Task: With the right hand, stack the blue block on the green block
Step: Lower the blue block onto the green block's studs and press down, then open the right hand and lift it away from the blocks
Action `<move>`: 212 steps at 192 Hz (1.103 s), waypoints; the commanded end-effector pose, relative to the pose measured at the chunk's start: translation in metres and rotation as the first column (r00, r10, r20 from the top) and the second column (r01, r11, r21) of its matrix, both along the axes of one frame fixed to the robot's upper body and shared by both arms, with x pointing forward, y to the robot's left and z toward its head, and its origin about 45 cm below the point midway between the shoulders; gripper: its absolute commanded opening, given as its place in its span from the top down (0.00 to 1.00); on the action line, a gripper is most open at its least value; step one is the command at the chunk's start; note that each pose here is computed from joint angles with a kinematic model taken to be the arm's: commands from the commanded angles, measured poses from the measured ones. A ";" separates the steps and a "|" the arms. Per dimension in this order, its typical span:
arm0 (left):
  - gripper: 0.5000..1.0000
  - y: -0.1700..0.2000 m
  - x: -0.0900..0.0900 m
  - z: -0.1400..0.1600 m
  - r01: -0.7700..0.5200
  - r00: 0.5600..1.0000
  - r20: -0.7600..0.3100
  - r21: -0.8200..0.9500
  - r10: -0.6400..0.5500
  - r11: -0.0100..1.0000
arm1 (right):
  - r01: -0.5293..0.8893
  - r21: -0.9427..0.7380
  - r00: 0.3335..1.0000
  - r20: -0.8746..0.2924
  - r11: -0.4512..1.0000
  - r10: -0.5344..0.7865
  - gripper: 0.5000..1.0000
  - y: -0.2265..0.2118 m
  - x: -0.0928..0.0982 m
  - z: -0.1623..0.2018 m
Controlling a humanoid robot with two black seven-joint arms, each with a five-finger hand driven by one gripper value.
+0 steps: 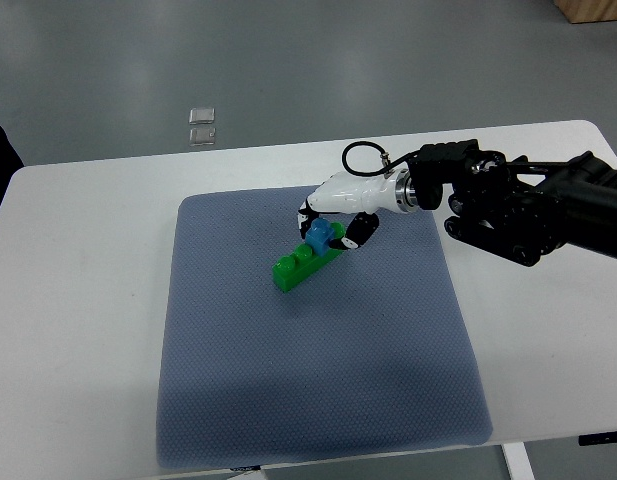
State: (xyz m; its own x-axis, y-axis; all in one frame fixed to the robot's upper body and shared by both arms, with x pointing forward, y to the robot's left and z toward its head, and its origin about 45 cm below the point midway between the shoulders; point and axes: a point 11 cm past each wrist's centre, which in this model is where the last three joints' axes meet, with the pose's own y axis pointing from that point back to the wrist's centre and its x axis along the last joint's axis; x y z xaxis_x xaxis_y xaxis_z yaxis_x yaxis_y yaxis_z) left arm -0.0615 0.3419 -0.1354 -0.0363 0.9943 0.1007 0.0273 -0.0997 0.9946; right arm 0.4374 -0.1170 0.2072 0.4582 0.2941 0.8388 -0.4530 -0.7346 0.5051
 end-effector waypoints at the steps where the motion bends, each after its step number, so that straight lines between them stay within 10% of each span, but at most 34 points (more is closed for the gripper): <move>1: 0.00 0.000 0.000 0.000 0.000 1.000 0.000 0.000 0.000 1.000 | 0.001 0.001 1.000 0.000 1.000 -0.001 0.49 0.000 0.000 0.001; 91: 0.00 0.000 0.000 0.000 0.000 1.000 0.000 0.000 0.000 1.000 | -0.001 0.022 1.000 -0.028 1.000 0.002 0.19 0.004 0.000 0.008; 212: 0.00 0.000 0.000 0.000 0.000 1.000 0.000 0.000 0.000 1.000 | 0.134 0.274 0.958 -0.282 0.953 -0.054 0.18 0.022 0.007 0.058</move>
